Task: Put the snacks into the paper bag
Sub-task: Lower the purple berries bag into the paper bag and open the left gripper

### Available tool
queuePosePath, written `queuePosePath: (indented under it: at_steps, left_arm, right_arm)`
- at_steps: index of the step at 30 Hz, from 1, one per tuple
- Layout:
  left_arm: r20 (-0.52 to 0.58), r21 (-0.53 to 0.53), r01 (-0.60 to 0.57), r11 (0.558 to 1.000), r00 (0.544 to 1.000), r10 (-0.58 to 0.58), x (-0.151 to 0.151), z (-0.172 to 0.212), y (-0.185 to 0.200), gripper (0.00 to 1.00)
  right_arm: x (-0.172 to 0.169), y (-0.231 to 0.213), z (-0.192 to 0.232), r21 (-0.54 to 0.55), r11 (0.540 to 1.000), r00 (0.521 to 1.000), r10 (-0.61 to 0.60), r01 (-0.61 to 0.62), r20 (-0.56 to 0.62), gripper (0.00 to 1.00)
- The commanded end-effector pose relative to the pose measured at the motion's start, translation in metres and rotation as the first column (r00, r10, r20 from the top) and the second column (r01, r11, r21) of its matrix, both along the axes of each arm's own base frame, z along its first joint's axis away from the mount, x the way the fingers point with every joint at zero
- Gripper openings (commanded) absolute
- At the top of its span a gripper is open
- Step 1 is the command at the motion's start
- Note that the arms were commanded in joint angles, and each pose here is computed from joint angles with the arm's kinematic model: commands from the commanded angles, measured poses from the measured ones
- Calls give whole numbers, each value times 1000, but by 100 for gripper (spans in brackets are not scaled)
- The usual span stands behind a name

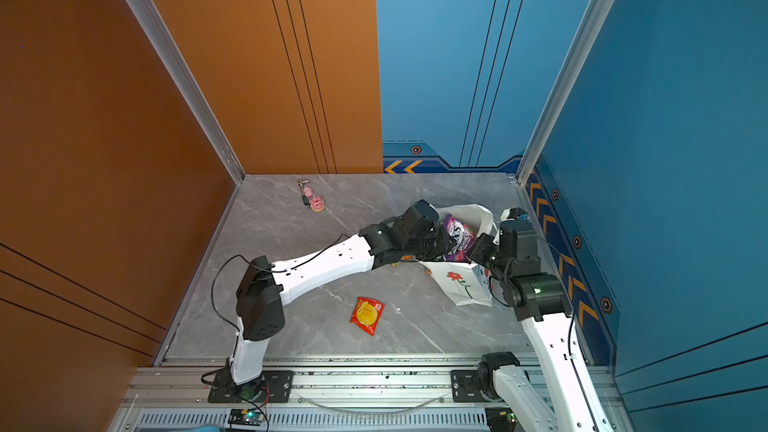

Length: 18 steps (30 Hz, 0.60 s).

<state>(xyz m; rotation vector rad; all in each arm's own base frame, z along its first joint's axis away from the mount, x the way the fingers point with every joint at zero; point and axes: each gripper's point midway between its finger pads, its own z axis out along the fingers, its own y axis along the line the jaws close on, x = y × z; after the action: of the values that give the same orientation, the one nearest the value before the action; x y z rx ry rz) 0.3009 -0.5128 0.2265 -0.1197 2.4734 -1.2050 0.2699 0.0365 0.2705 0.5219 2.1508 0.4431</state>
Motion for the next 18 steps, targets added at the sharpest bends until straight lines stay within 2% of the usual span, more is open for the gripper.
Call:
queuePosePath:
  at_steps: [1,9,18]
  left_arm:
    - [29,51,-9,999,1000,8,4,2,10,39]
    - [100,85,-54,995,994,45,11,16,31,64]
    - [170,125,-79,989,984,57,13,34,54,82]
  right_arm:
    - [5,-3,50,-7,1000,985,-9,11,175,0]
    - [5,-5,47,-8,1000,985,-15,17,171,0]
    - [6,-5,47,-11,1000,985,-17,19,170,0]
